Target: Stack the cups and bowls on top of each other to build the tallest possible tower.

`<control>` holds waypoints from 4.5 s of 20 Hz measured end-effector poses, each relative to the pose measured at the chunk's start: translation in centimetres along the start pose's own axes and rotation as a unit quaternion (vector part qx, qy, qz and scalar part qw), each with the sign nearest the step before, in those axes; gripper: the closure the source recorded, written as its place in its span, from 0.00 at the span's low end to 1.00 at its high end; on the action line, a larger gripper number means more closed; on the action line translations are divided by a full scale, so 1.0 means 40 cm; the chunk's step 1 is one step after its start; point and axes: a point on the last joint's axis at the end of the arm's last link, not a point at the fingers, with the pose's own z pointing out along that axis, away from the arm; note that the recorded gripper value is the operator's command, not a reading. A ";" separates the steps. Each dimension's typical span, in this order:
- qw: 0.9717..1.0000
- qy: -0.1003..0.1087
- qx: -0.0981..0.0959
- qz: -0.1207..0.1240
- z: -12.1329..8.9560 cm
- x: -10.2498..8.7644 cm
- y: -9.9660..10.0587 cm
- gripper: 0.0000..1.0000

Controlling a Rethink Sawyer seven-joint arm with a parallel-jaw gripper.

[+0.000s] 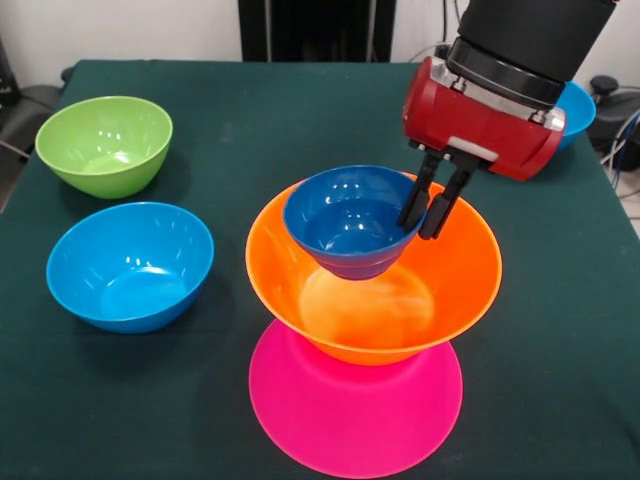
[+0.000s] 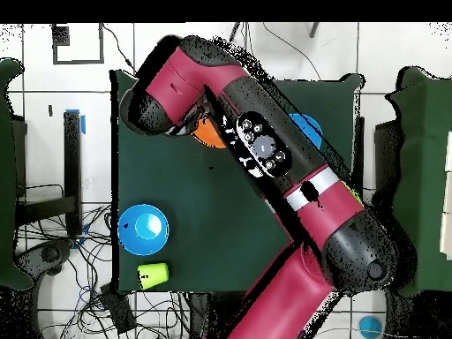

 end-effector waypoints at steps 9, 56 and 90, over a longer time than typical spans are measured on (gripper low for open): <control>1.000 0.001 -0.002 -0.005 0.013 0.013 0.018 1.00; 0.991 0.082 -0.110 0.009 -0.097 0.120 -0.065 0.00; 0.981 0.131 -0.108 0.097 0.072 0.312 -0.641 0.00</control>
